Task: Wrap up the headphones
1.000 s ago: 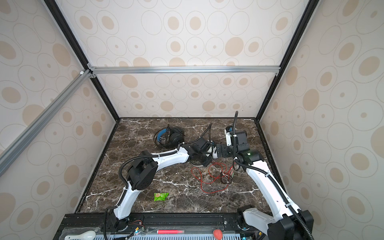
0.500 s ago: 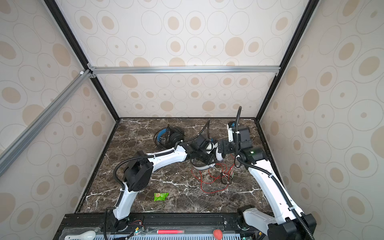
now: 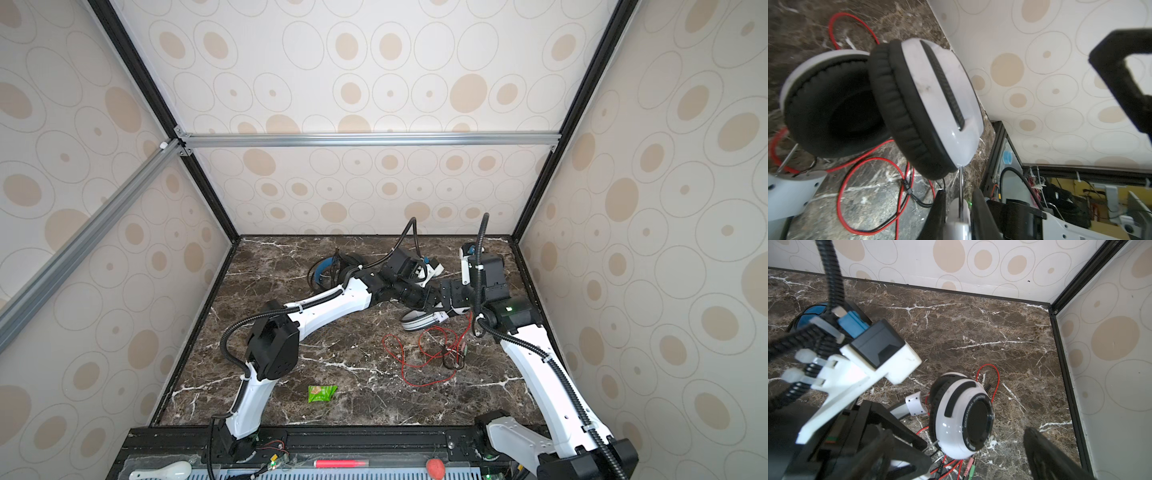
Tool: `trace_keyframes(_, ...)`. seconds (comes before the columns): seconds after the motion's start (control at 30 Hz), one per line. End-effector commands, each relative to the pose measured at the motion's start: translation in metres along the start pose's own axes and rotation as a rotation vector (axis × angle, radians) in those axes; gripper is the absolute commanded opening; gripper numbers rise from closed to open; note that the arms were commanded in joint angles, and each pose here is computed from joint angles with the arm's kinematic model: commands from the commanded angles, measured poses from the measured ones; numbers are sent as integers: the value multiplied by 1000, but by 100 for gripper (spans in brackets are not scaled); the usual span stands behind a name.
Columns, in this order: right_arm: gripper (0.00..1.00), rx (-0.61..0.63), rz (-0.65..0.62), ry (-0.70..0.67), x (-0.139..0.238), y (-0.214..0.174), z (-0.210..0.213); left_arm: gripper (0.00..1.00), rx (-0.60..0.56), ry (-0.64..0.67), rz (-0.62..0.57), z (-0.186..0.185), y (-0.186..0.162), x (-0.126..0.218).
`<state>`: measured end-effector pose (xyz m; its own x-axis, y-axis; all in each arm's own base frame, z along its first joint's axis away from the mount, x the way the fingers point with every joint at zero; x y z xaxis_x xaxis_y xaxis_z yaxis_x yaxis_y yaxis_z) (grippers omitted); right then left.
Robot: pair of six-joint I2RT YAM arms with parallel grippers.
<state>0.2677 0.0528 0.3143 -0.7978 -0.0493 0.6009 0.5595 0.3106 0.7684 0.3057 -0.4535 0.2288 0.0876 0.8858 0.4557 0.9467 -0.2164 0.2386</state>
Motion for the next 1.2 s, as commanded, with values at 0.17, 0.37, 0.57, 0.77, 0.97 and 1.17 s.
trace_keyframes(0.17, 100, 214, -223, 206, 38, -10, 22, 0, 97, -185, 53, 4, 11, 20)
trace_keyframes(0.37, 95, 479, -321, 416, 56, -32, 57, 0, 125, -184, 72, 21, 26, 23)
trace_keyframes(0.57, 96, 716, -207, 423, 40, -40, 76, 0, 145, -193, 54, 41, 42, 28)
trace_keyframes(0.77, 96, 793, -133, 392, 18, -37, 82, 0, 174, -219, 1, 60, 60, 35)
trace_keyframes(0.97, 95, 758, -99, 321, 1, -21, 79, 15, 154, -183, -60, 66, 81, 45)
trace_keyframes(1.17, 95, 737, -84, 304, -9, -9, 80, 24, 169, -149, -128, 86, 98, 62)
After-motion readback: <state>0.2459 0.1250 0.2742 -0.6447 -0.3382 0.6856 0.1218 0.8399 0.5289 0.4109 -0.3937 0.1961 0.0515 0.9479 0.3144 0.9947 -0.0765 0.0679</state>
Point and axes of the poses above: each gripper's point midway between its finger pads, its own x axis back along the fingers, its own z axis along the line the jaws close on, y = z × x, the point moved 7 cm from there along x, back along the fingers, and after that the axes turned 12 degrees about x, right-handed, at the moved point
